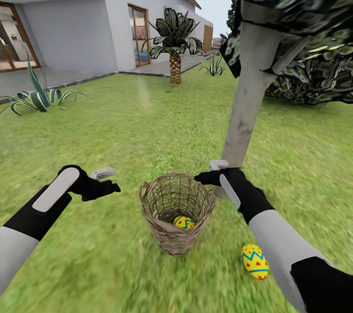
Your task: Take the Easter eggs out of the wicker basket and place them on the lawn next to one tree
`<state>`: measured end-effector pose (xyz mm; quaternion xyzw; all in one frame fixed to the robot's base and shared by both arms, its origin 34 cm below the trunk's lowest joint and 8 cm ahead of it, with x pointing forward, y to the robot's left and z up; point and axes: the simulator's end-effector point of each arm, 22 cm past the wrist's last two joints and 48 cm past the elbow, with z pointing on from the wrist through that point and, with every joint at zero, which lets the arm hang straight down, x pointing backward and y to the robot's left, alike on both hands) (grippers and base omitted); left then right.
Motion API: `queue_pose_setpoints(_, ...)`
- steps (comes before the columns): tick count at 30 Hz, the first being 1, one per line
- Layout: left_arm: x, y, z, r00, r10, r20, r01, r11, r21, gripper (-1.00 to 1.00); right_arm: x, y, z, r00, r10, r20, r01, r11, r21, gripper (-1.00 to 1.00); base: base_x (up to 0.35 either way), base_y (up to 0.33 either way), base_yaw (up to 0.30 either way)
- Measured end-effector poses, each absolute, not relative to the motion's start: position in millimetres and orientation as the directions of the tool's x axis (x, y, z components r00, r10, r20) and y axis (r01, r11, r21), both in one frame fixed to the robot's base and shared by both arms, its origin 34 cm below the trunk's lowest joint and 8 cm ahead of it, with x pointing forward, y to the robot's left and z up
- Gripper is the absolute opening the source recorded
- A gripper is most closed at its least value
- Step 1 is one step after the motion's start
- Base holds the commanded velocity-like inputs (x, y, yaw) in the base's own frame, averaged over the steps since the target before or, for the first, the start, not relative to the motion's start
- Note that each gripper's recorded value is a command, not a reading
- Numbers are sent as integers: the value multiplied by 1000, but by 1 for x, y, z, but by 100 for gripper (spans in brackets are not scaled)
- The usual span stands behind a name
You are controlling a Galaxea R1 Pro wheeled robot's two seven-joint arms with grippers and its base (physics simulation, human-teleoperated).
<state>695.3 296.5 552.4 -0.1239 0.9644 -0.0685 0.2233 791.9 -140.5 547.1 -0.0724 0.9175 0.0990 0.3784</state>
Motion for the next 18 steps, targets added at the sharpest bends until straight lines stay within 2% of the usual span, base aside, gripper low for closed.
queue_pose_setpoints(4, 697, 300, 553, -865, -260, -428, -208, 964, -165, 100, 787, -120, 546, -699, -100, -708, -241, 965, 102, 100, 0, 0, 0)
queue_pose_setpoints(9, 701, 310, 557, -852, -285, -439, -235, 958, -166, 100, 787, -116, 545, -683, -182, -707, -199, 978, -60, 100, 44, 4, 0)
queue_pose_setpoints(18, 698, 324, 548, -853, -319, -414, -275, 947, -163, 100, 774, -99, 536, -688, -223, -690, -207, 972, -108, 100, 295, 9, 0)
